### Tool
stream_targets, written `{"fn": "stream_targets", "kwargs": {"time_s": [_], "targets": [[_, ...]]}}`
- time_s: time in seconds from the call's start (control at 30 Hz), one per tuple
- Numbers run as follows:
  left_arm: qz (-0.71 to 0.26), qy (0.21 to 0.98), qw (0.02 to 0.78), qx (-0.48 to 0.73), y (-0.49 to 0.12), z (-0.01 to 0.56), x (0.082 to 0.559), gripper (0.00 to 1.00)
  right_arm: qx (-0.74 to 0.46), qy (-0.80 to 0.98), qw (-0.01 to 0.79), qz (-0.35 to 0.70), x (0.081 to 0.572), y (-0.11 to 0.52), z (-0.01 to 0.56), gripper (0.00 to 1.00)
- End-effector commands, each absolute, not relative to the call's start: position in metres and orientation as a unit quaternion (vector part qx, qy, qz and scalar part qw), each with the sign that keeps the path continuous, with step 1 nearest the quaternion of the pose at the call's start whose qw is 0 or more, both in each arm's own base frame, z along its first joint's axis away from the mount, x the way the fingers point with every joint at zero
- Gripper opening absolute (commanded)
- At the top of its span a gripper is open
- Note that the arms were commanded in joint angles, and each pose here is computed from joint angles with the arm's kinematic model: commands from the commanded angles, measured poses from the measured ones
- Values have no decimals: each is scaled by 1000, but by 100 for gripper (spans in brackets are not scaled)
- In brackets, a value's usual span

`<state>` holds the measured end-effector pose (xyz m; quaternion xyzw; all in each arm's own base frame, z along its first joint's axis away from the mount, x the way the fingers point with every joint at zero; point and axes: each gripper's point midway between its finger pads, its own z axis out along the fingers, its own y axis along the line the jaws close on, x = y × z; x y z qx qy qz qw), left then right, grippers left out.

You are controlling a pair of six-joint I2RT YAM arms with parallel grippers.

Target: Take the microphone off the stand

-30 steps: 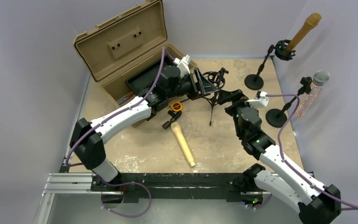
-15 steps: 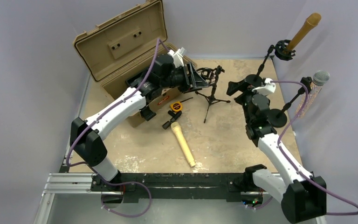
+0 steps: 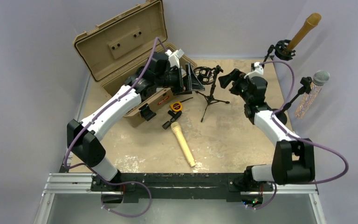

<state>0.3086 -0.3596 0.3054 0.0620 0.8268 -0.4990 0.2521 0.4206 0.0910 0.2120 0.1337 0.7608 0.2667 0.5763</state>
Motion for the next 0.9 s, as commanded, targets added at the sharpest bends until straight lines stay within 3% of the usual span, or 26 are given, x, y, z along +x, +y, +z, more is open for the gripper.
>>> {"fn": "stream_targets", "kwargs": {"time_s": [0.0, 0.4, 0.5, 0.63, 0.87], "targets": [[-514, 798, 286, 128, -344, 349, 283, 86, 132, 742, 586, 298, 452, 98, 250, 93], [-361, 781, 486, 151, -246, 374, 262, 88, 154, 782, 526, 297, 487, 104, 219, 81], [-361, 769, 505, 153, -239, 379, 256, 88, 143, 792, 510, 305, 488, 110, 209, 78], [-370, 758, 511, 164, -240, 385, 249, 88, 132, 814, 478, 302, 491, 115, 188, 66], [-357, 751, 524, 185, -241, 388, 240, 88, 96, 846, 410, 328, 481, 132, 153, 65]]}}
